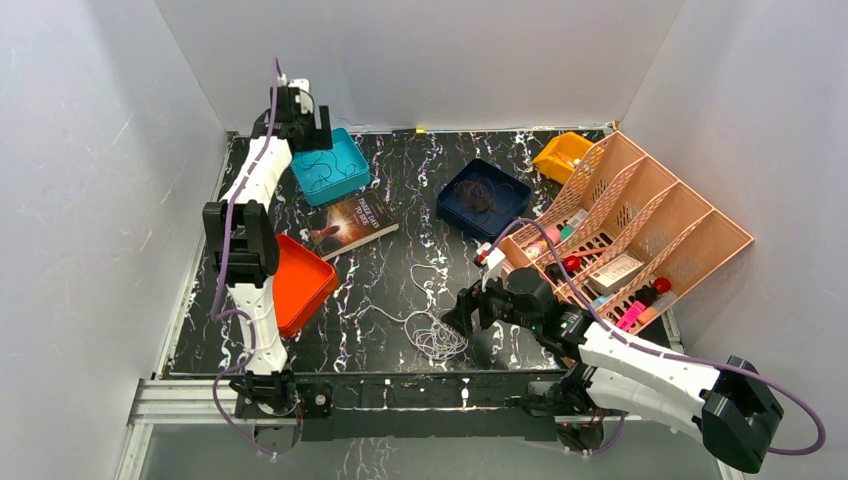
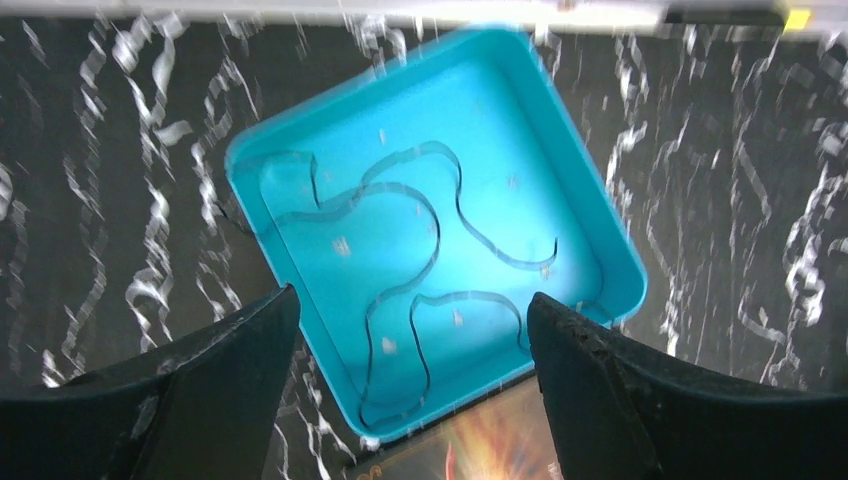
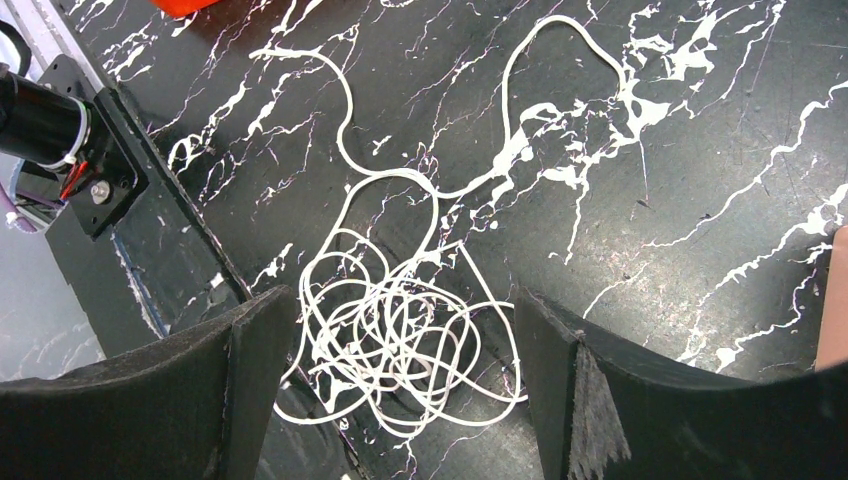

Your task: Untangle the cables

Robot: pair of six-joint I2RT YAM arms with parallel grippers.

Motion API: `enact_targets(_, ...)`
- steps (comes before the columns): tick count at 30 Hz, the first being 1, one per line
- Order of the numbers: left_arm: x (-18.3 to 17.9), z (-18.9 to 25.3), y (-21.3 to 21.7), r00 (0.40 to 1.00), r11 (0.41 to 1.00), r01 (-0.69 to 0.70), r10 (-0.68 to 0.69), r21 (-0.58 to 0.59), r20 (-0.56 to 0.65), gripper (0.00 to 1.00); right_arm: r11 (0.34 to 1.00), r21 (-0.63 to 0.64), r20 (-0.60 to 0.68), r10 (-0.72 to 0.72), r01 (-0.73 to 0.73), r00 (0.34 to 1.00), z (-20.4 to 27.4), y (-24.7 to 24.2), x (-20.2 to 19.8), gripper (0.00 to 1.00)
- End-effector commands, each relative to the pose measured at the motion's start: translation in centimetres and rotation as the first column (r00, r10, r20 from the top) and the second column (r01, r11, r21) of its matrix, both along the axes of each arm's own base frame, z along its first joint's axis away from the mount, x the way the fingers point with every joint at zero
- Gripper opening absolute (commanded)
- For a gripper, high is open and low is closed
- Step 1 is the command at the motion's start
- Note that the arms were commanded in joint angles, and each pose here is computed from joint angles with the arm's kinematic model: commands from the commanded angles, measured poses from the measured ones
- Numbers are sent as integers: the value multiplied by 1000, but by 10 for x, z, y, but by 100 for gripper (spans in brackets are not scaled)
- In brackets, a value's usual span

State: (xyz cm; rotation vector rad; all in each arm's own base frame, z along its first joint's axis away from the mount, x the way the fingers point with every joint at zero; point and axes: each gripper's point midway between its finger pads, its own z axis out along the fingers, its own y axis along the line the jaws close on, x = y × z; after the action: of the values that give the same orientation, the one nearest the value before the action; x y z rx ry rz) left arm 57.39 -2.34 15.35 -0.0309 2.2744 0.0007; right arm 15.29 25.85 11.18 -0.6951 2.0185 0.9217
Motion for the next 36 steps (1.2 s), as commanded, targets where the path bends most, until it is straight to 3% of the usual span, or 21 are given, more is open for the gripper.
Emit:
enact_targets(1,30,42,29,991,997,-66,61,34,122,81,999,40,49,26,-28,998,19,10,4,88)
enact_targets(12,52,8,73,989,991,-116,109,63,103,67,998,-1,20,64,-64,998,8,17,3,88)
enact_targets(18,61,-17,95,993,996,-86,86,5,85,55,996,-3,-8,95,-95,995,6,26,3,88)
enact_targets(22,65,-31,94,996,997,-57,61,-44,72,44,995,-4,-13,103,-103,995,6,30,4,88)
enact_targets(28,68,-37,94,996,997,-51,55,-57,68,38,993,2,-18,116,-116,993,8,35,5,88)
enact_targets(36,69,-30,90,996,997,-37,43,-71,83,23,992,9,-23,122,-122,992,10,37,4,88)
